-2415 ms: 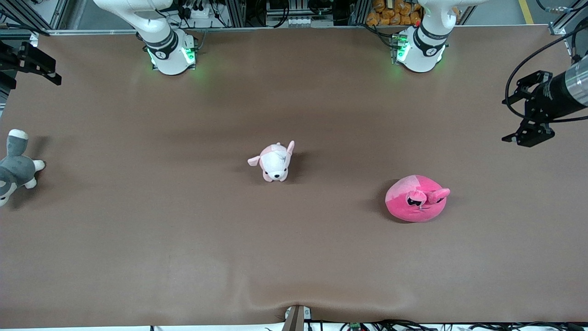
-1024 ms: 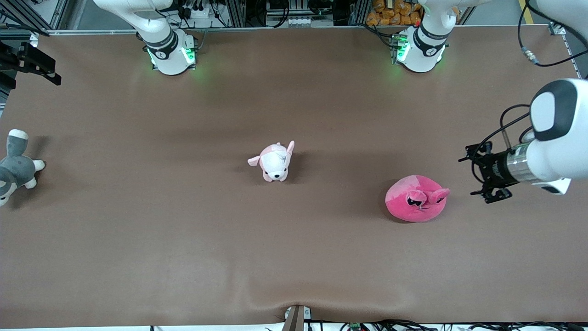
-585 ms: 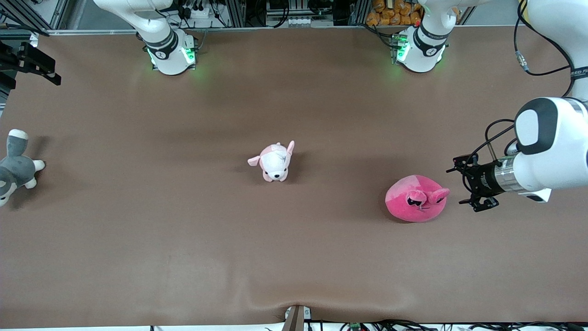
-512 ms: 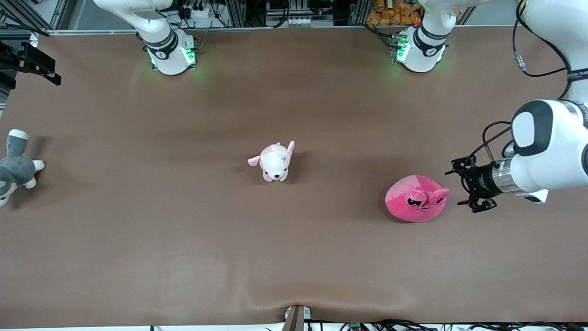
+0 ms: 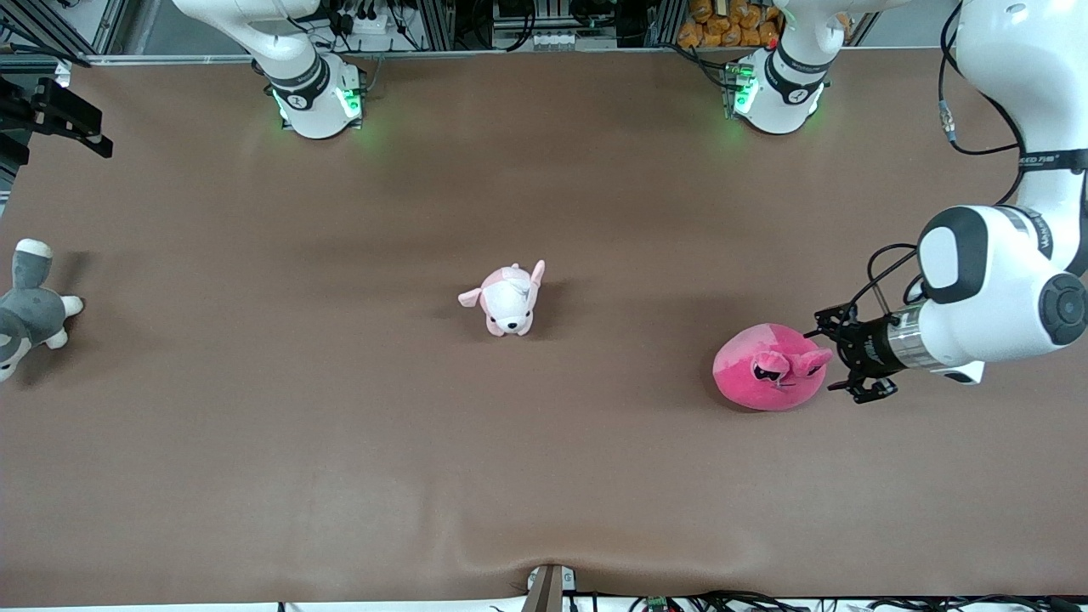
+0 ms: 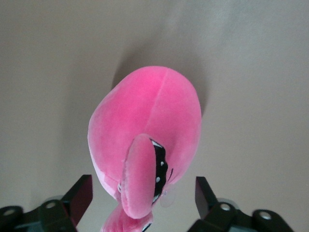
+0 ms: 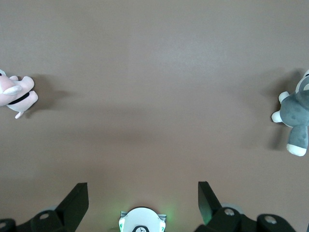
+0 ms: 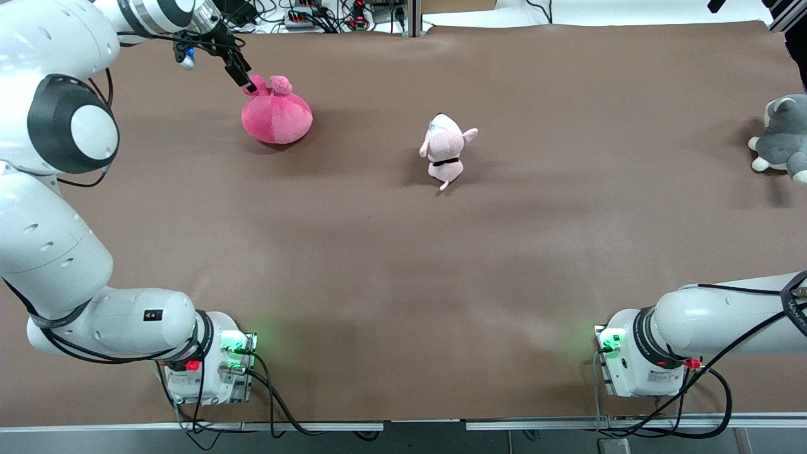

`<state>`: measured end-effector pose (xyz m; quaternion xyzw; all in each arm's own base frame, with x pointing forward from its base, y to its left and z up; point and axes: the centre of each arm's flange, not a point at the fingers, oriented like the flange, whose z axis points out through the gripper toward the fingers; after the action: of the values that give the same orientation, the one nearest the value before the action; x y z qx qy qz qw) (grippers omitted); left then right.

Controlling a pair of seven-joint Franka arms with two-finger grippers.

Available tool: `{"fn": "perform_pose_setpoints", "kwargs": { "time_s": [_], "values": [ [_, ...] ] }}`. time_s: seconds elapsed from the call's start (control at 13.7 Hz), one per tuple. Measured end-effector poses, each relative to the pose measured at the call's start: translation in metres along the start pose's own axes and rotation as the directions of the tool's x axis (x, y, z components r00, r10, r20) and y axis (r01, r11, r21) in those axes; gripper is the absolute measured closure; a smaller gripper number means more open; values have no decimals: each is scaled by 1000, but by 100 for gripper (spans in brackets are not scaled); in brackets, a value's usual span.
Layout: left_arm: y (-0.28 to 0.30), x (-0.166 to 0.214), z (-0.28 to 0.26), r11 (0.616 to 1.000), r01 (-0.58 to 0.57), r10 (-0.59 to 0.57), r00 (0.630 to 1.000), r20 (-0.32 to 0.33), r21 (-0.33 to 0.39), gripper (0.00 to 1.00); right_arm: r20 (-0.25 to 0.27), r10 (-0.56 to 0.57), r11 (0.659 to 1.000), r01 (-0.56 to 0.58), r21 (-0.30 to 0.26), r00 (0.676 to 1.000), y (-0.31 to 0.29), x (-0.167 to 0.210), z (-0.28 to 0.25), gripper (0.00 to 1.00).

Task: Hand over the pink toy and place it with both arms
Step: 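Close the left gripper on the pink plush toy's ear, then lift the pink toy with the left gripper while the right gripper approaches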

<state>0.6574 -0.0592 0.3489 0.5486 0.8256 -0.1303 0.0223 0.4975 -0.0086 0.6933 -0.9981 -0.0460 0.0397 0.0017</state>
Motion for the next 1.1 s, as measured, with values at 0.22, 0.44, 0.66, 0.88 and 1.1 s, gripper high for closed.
{"fn": "perform_pose_setpoints", "kwargs": {
  "time_s": [0.22, 0.44, 0.66, 0.88, 1.1],
  "values": [
    [0, -3, 9, 1000, 10, -10, 1000, -1, 12, 39, 0, 0, 1000, 0, 0, 1000, 0, 0, 0, 0],
    [2, 1, 8, 1000, 22, -22, 1000, 0, 12, 57, 0, 0, 1000, 0, 0, 1000, 0, 0, 0, 0],
    [3, 2, 7, 999, 36, -36, 999, 14, 14, 86, -1, 1, 1000, -1, 0, 1000, 0, 0, 0, 0],
    [0, -5, 2, 1000, 4, -5, 1000, 16, 17, 87, 11, 1, 1000, -1, -13, 1000, 1, 8, 8, 0],
    [-13, -16, -45, 986, -168, 168, 985, 33, 6, 87, 41, 7, 1000, -6, -18, 999, 5, 23, 26, 0]
  ]
}}
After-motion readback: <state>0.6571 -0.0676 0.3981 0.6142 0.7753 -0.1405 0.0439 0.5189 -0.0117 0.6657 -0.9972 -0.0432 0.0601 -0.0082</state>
